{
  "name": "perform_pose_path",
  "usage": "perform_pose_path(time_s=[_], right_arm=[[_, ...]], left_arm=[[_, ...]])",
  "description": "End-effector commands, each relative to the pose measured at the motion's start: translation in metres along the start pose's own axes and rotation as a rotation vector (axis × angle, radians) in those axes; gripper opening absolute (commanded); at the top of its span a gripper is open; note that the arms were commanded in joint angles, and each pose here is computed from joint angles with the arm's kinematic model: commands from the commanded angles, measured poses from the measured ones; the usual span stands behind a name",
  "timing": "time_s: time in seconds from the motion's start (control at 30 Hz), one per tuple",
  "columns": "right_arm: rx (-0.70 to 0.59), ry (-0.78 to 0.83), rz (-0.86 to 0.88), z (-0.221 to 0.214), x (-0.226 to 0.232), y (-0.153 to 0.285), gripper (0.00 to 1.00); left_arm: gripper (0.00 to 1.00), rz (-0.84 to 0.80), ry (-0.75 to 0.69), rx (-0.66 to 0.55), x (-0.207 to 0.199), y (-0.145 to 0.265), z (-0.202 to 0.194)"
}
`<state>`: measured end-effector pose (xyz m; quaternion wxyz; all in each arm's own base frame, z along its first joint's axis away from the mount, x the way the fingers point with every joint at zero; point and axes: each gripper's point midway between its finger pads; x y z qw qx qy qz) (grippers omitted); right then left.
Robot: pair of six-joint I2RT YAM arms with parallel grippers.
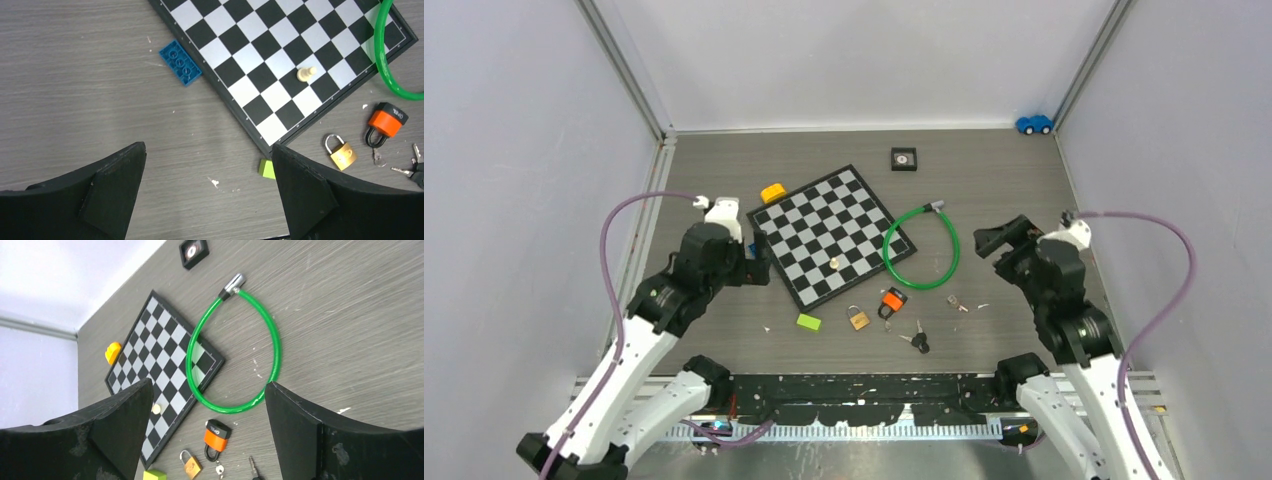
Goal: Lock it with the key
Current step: Reset both arms
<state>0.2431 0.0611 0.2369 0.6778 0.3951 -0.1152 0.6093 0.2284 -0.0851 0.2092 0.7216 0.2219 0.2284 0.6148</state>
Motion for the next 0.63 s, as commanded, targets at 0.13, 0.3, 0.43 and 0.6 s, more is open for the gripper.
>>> perform_pose_path(time_s=[0.13,0.3,0.43,0.6], right_arm=[[-0.158,-0.042,-0.055,0.013,-0.035,0.03,0.89],[-0.148,-0.014,-0.121,0.015,-0.047,0.05,0.9],[-0.166,0.017,-0.122,0.02,-0.052,0.067,0.9],[-0.207,0.01,-0.083,0.021,-0.055,0.082,0.9]], left_arm=[[1.0,0.033,0.005,-0.146,0.021,0.031,-0.001],[1.0,0.058,0.023,-0.167,0.027,0.036,0.001],[1.0,0.062,0.022,-0.144,0.026,0.034,-0.001],[1.0,0.049,0.024,-0.132,0.023,0.032,-0.002]])
Point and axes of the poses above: each gripper's point midway between its finger pads, its own y axis back along the fingers, its own x axis along the line the jaws close on, z = x × y, and after that the axes turned 2 degrees about -y, right-handed
